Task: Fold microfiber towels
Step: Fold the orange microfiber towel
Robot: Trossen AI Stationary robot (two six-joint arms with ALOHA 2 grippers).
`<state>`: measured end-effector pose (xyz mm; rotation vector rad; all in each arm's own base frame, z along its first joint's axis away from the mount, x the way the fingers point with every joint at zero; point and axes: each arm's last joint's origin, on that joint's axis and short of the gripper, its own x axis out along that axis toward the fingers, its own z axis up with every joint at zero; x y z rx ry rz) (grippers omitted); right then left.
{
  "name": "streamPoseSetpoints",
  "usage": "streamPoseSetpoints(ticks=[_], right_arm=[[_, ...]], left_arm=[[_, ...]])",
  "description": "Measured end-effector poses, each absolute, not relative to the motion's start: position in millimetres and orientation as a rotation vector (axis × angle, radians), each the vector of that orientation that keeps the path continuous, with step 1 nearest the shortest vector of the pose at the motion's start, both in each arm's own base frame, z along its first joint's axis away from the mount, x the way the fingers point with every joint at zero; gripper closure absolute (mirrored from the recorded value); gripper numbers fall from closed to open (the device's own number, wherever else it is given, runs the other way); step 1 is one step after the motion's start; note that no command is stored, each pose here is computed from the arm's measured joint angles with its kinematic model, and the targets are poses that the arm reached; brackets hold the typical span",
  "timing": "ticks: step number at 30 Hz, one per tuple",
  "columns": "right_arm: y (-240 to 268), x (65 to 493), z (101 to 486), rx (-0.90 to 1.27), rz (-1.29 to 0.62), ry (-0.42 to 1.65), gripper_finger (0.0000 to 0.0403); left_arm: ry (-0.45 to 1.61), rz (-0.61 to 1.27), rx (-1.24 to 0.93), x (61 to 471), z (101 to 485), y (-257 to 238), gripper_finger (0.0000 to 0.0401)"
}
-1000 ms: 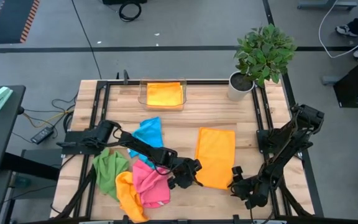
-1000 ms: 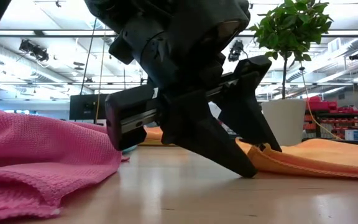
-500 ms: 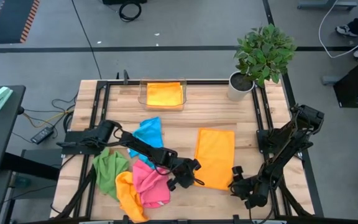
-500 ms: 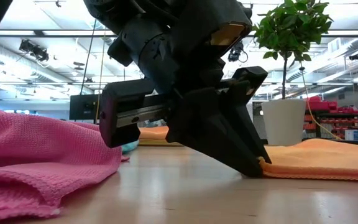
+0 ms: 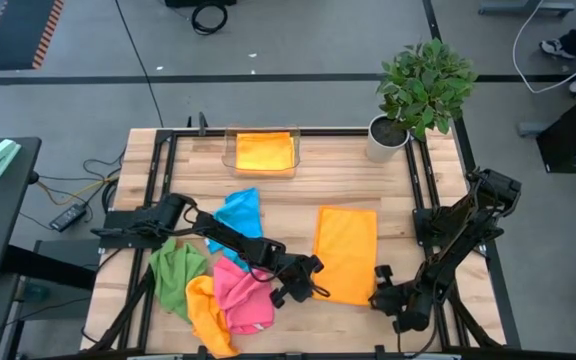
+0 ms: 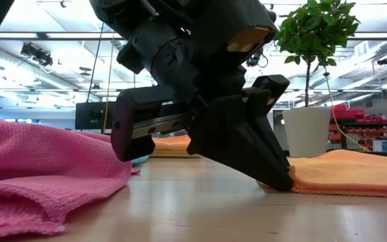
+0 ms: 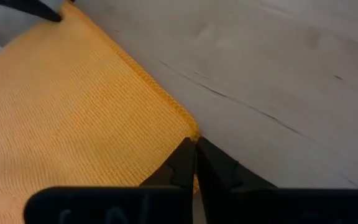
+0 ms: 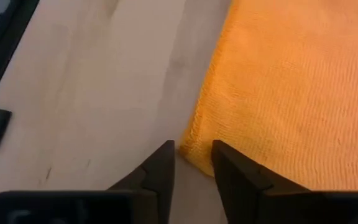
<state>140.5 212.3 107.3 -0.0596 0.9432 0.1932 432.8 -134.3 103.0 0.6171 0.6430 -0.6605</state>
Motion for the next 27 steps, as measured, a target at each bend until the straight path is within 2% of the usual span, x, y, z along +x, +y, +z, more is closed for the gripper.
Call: streamPoseSetpoints(ticks=[5, 10, 13, 16, 22, 27], right_arm=[[209.5, 139.1, 104.8, -0.039, 0.168, 0.943, 0.0353], [210.7, 139.5, 107.1, 0.019, 0.152, 0.954, 0.0394], [211.9, 138.0, 118.4, 0.147, 0.171, 0.982, 0.0398], [210.2, 135.0, 141.2, 0.347, 0.171, 0.976, 0.04], [187.5, 122.8, 187.2, 0.629, 0.104, 0.92, 0.0401], [161.8, 105.4, 204.2, 0.75, -0.062, 0.874, 0.0401]], left_arm=[[0.662, -0.623, 0.525, 433.3, 103.3, -134.3, 0.0393], [0.648, -0.551, 0.317, 437.8, 105.1, -134.8, 0.0388], [0.668, -0.473, 0.124, 438.4, 115.9, -131.8, 0.0395], [0.64, -0.407, -0.069, 438.7, 145.8, -125.8, 0.0393], [0.579, -0.364, -0.279, 430.6, 199.9, -116.6, 0.0395], [0.678, -0.233, -0.499, 427.7, 205.5, -92.1, 0.0396]])
